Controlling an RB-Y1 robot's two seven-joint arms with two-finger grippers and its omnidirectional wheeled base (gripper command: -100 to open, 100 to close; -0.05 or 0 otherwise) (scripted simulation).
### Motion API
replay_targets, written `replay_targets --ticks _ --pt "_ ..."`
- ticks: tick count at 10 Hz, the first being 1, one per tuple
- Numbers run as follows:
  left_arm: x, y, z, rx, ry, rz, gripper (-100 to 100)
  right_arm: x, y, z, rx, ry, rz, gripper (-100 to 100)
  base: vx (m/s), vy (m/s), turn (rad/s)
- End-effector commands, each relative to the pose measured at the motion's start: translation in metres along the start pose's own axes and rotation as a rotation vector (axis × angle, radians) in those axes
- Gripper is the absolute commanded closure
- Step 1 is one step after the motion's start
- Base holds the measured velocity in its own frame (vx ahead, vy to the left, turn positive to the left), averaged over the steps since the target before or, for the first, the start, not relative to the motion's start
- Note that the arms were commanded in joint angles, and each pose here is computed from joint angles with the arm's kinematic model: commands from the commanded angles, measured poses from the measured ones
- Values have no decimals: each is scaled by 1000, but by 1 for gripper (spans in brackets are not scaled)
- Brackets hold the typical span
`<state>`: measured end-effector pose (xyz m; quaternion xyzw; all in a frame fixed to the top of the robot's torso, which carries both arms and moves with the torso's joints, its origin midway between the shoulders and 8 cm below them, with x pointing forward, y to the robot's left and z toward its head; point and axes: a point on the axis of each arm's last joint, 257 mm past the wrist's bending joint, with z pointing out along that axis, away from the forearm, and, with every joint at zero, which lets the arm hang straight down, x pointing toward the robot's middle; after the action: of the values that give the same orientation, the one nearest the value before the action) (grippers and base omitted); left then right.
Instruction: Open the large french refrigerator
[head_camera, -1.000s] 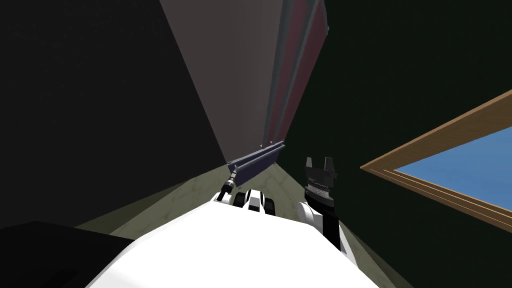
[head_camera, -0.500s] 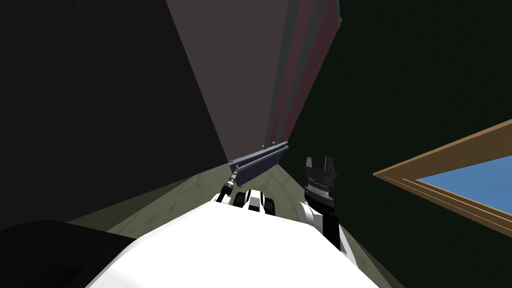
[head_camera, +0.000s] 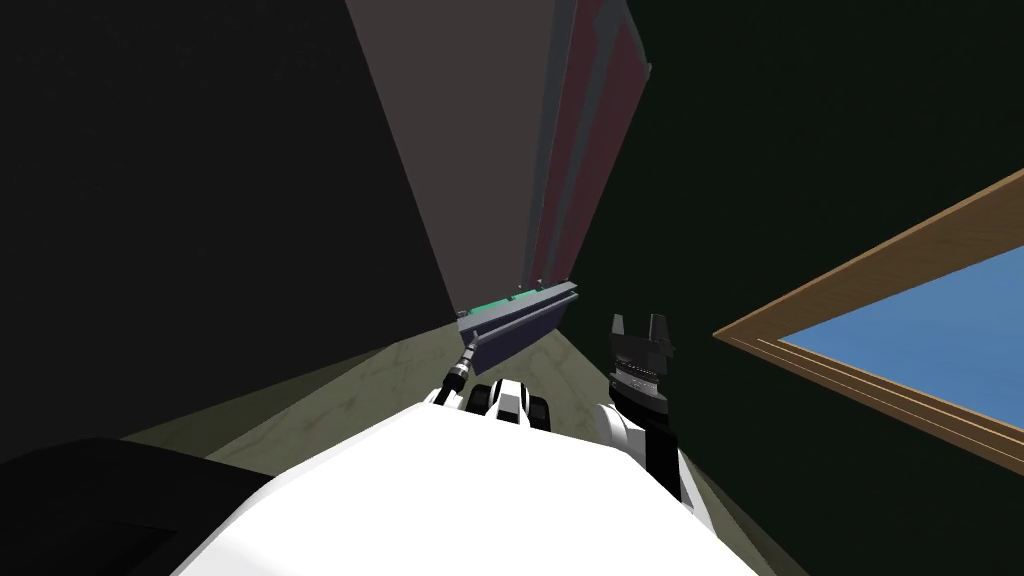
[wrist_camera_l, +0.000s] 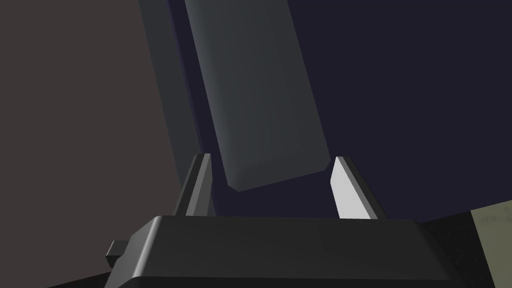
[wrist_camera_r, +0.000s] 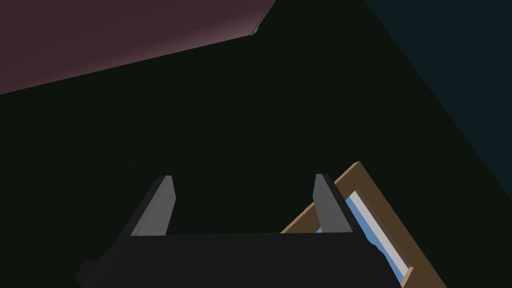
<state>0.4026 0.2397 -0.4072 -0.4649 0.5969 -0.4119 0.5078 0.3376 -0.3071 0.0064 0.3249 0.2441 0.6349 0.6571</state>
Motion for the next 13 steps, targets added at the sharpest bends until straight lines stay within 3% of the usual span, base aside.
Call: replay_targets --ticks 1,11,12,13 --pt "6 -2 -3 0 7 2 100 0 0 0 0 0 0 0 -116 -116 15" --pt "22 -1 -18 -4 20 3 100 0 0 0 0 0 0 0 -122 -100 15" --pt "16 -11 -10 -3 14 4 -100 0 0 0 0 0 0 0 -98 -47 -1" --pt "14 -18 -6 -1 13 4 -100 0 0 0 0 0 0 0 -37 14 -9"
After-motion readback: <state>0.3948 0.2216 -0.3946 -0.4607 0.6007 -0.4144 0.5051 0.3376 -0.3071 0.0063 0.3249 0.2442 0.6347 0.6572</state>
